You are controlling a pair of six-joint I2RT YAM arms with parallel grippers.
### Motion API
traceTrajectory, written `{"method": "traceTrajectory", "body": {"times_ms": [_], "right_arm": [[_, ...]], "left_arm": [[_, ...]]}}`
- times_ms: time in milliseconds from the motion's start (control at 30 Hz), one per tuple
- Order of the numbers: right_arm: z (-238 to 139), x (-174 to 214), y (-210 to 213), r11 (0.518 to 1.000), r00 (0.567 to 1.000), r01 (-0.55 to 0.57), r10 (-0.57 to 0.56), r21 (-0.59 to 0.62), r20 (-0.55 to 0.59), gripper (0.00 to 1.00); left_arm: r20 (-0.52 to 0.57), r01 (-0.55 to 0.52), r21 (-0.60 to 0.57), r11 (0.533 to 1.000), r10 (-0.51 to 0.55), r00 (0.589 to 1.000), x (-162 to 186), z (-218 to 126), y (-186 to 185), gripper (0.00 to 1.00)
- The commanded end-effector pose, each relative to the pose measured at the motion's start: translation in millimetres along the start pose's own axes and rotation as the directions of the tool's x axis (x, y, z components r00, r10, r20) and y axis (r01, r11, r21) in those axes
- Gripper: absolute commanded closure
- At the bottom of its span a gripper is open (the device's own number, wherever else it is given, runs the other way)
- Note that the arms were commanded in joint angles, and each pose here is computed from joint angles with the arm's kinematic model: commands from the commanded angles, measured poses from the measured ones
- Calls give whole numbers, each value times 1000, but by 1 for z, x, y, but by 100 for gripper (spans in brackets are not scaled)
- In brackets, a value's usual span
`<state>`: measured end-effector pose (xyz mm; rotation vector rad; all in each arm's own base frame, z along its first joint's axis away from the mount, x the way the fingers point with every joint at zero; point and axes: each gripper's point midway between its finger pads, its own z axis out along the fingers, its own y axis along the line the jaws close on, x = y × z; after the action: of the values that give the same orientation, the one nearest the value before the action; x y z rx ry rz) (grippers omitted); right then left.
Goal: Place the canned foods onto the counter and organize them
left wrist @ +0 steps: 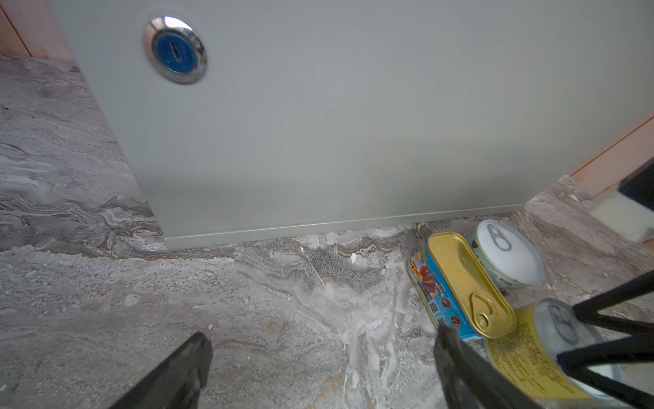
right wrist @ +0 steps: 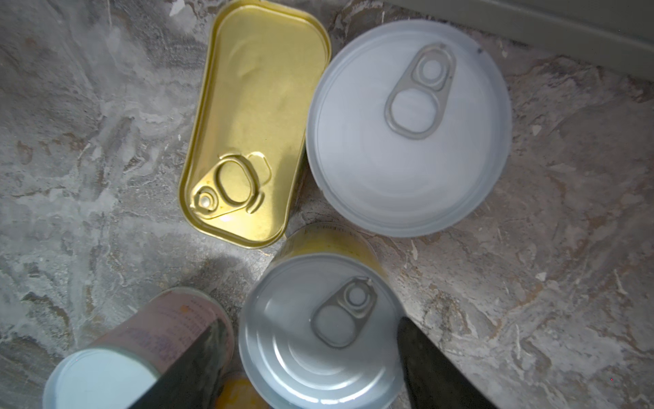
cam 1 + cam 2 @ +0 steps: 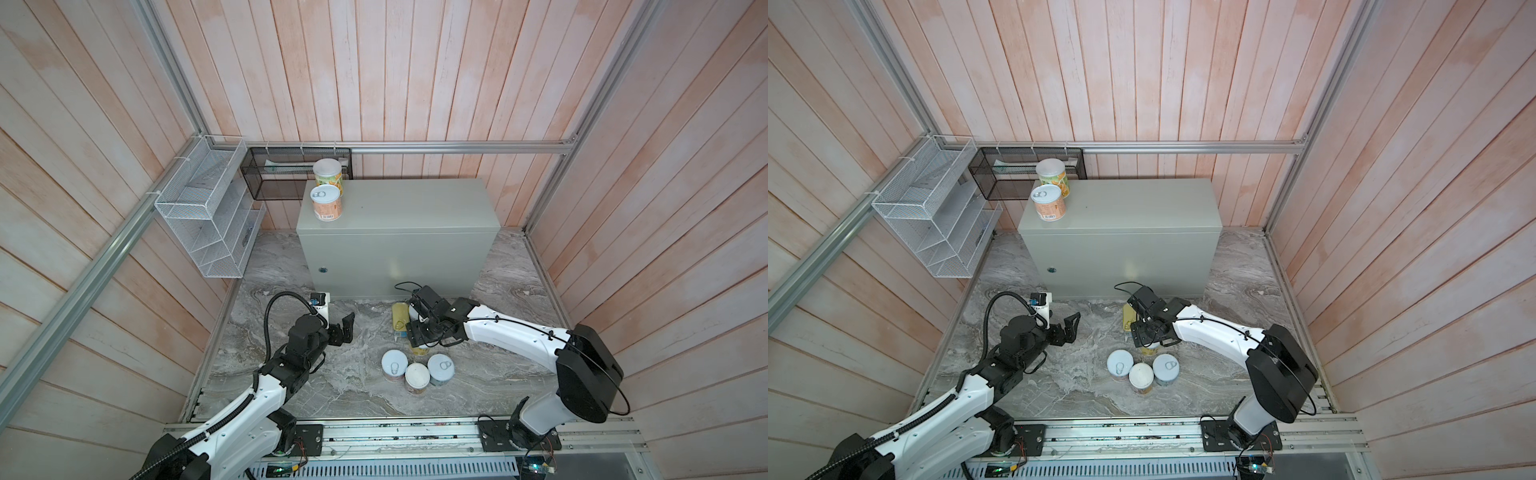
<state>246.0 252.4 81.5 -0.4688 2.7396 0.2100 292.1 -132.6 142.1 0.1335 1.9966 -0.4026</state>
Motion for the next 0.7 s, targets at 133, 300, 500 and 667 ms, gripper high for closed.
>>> {"method": "traceTrajectory", "body": {"times_ms": [133,300,500,667], "right_arm": [[7,6,-10,996,999,38,-35,85,-33,22],[-6,-6,-11,994,999,31,-33,104,19,22],[-25,-17,-4,997,996,32,-38,77,79,19],[-17,-9,-9,992,998,54,-58,112,29,12]], "left_arm": [[27,11,-10,1000,-11,1000,-6,1,0,0],[23,11,-12,1000,-11,1000,-5,2,1,0],[15,13,-12,1000,-13,1000,-3,4,1,0],[13,14,-10,1000,-13,1000,-3,5,0,0]]}}
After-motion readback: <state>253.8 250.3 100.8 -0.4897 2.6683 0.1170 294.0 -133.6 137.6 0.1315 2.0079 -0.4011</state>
